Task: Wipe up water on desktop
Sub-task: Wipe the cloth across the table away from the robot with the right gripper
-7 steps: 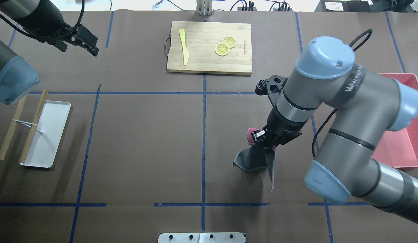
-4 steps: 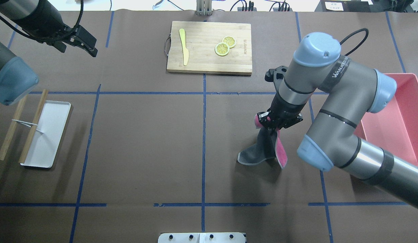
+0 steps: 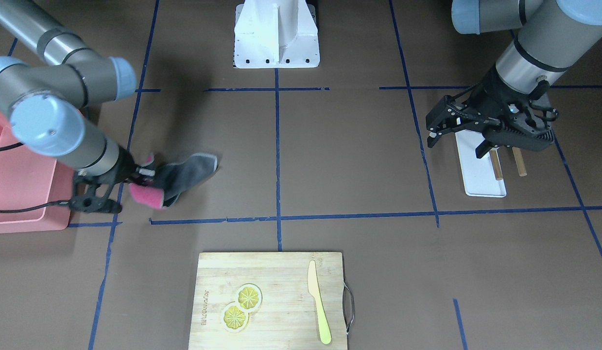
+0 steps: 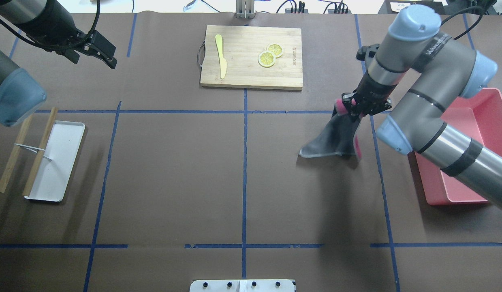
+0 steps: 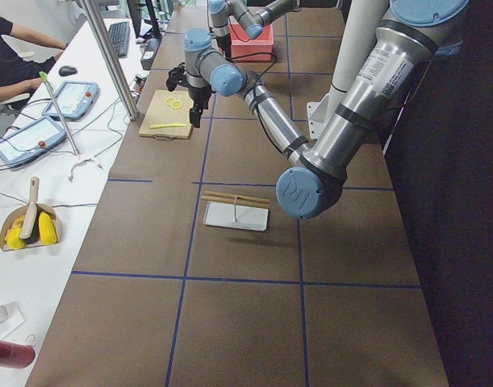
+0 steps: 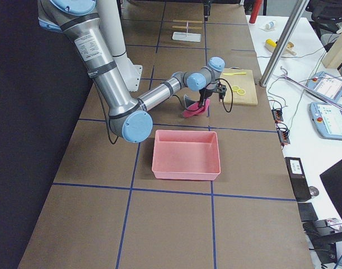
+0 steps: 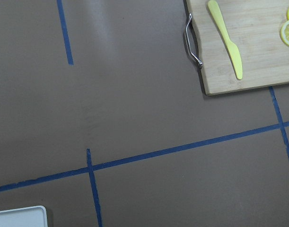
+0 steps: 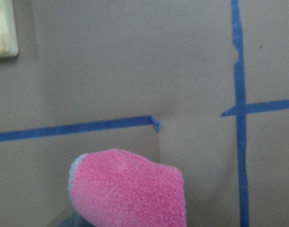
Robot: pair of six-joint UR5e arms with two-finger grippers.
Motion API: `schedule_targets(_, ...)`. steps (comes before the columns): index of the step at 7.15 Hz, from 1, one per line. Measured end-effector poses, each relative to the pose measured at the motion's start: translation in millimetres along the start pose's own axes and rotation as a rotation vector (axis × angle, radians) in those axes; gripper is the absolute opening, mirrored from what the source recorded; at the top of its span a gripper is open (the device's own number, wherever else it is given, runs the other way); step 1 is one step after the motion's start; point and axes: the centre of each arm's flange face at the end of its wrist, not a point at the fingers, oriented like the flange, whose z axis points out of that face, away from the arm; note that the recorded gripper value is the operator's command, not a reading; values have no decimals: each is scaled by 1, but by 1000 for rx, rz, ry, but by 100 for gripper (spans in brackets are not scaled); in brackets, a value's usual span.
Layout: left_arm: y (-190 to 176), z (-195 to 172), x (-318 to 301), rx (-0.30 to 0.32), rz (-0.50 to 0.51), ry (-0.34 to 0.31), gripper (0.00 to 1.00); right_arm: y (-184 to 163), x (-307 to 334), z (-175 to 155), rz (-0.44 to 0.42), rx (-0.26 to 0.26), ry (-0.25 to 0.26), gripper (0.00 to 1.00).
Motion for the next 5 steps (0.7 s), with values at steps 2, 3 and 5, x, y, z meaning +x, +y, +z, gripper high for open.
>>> schedule_targets(2, 1, 1, -3, -2, -3, -2, 99, -23, 22, -1, 44, 21, 17, 0)
schedule_targets(3, 2, 2, -4, -4, -4, -3, 99, -19, 14, 7, 42, 10, 22, 0)
schedule_targets(5, 3, 5, -10, -9, -7, -8, 99, 13, -28, 27, 60, -27, 11, 0)
